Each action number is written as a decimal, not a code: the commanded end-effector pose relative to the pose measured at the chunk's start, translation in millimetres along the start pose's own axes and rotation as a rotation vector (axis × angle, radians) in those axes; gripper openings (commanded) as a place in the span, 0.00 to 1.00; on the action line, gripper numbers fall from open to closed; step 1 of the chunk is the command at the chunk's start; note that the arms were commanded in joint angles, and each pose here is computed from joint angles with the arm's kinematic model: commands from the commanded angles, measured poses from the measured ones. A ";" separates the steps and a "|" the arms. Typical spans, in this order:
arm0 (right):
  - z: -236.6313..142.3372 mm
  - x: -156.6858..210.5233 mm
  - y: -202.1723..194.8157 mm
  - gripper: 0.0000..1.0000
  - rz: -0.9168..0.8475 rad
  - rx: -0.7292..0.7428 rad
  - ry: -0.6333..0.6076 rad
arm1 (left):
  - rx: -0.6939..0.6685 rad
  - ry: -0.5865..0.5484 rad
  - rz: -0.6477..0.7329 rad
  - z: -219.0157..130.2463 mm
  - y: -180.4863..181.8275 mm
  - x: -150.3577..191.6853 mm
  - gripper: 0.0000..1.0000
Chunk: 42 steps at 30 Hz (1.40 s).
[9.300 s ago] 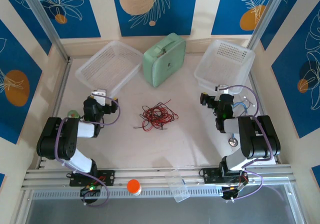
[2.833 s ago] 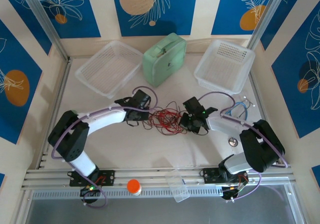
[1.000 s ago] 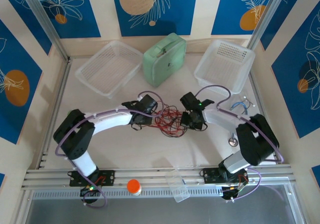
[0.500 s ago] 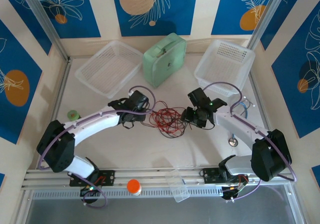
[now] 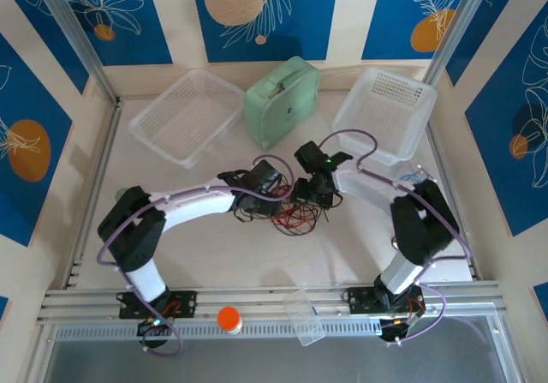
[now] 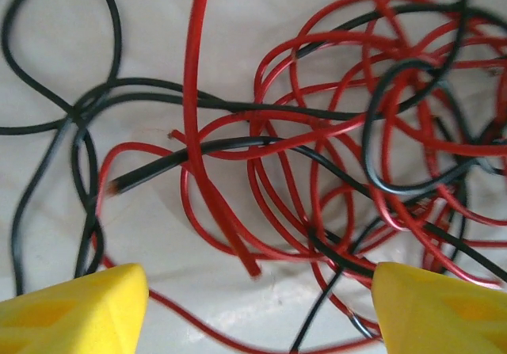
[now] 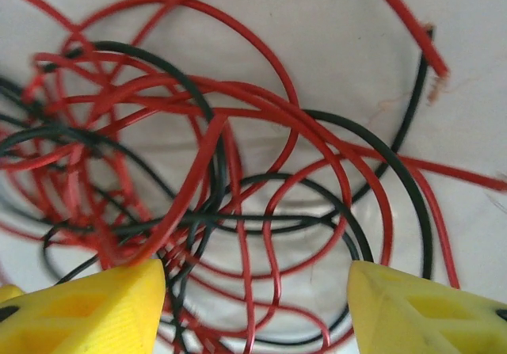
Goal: Untangle the cables
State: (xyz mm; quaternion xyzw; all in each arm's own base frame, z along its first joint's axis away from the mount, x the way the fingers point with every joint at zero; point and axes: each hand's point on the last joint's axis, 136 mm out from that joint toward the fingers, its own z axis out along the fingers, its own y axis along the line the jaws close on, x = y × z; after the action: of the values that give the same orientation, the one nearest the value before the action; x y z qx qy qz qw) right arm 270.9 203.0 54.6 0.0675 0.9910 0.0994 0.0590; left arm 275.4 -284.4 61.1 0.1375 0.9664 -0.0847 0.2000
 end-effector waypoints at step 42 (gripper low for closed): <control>-67.0 20.4 4.8 0.33 -0.099 -0.105 -0.123 | -0.174 -0.148 -0.099 -69.0 87.6 -21.0 0.62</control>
State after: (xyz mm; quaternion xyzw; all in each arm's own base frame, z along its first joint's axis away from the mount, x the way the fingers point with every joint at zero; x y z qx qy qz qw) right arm 243.5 174.7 94.2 0.0738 0.9844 0.1052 0.1203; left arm 300.6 -180.2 108.1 0.0380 0.9579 0.0005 0.2846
